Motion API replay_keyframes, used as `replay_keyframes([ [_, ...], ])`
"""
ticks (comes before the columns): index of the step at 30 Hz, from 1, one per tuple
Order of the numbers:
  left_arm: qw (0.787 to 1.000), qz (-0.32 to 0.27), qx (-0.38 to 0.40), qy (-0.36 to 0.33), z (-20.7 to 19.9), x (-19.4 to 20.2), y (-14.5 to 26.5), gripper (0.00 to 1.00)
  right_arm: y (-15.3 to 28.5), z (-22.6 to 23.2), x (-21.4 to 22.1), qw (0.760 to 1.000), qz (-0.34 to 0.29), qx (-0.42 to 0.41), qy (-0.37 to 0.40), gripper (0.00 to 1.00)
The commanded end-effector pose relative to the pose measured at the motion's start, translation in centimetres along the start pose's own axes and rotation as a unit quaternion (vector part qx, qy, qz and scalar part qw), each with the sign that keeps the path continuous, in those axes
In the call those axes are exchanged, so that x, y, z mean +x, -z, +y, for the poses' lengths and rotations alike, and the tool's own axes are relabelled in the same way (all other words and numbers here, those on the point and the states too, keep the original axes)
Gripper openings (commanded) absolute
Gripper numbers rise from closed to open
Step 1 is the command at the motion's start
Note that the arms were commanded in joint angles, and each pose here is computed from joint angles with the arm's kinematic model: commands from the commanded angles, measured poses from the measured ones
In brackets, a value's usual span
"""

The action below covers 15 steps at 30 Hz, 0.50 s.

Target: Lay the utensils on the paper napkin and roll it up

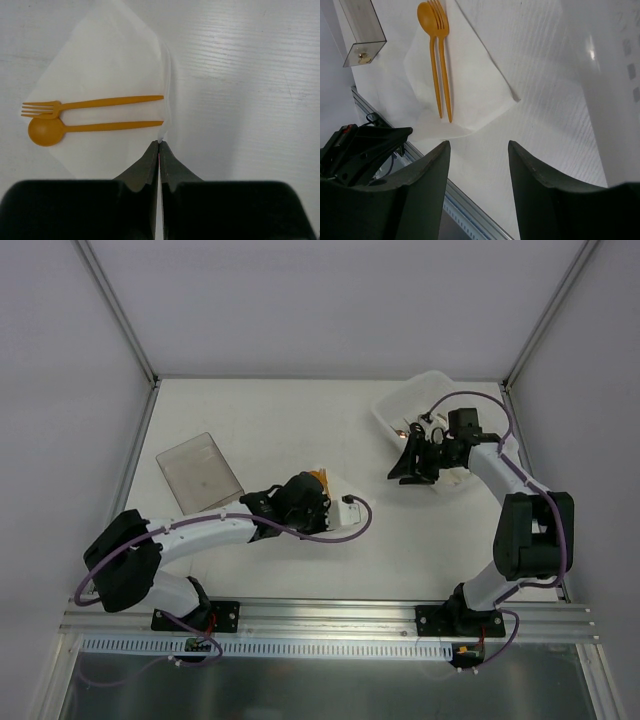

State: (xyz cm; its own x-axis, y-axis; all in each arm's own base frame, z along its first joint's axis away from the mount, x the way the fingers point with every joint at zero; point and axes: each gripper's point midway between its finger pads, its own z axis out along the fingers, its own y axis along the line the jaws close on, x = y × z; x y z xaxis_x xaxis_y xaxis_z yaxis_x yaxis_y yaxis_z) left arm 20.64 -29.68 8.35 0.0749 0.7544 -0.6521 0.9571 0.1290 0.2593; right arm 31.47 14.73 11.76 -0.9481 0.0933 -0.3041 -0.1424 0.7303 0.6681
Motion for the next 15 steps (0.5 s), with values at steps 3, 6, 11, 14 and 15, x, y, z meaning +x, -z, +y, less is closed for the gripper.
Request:
replay_keyframes([
  [3,0.999,-0.02,0.029,0.037,1.2,-1.4,-0.2,0.0,-1.0,0.8,2.1,0.999,0.039,-0.019,0.014,0.52],
  [6,0.998,-0.016,0.03,0.056,2.2,-1.3,-0.7,0.0,-1.8,0.9,3.0,0.998,0.056,-0.02,0.02,0.5],
  [11,0.995,-0.003,0.04,0.09,3.4,-0.5,-1.9,0.0,-2.7,2.0,4.1,0.996,0.076,-0.033,0.035,0.43],
  [14,0.993,0.003,0.045,0.11,4.0,0.2,-2.5,0.0,-3.3,2.7,4.7,0.994,0.091,-0.047,0.04,0.38],
  [15,0.992,0.004,0.046,0.116,4.2,0.4,-2.7,0.0,-3.5,3.0,4.9,0.993,0.095,-0.053,0.041,0.36],
])
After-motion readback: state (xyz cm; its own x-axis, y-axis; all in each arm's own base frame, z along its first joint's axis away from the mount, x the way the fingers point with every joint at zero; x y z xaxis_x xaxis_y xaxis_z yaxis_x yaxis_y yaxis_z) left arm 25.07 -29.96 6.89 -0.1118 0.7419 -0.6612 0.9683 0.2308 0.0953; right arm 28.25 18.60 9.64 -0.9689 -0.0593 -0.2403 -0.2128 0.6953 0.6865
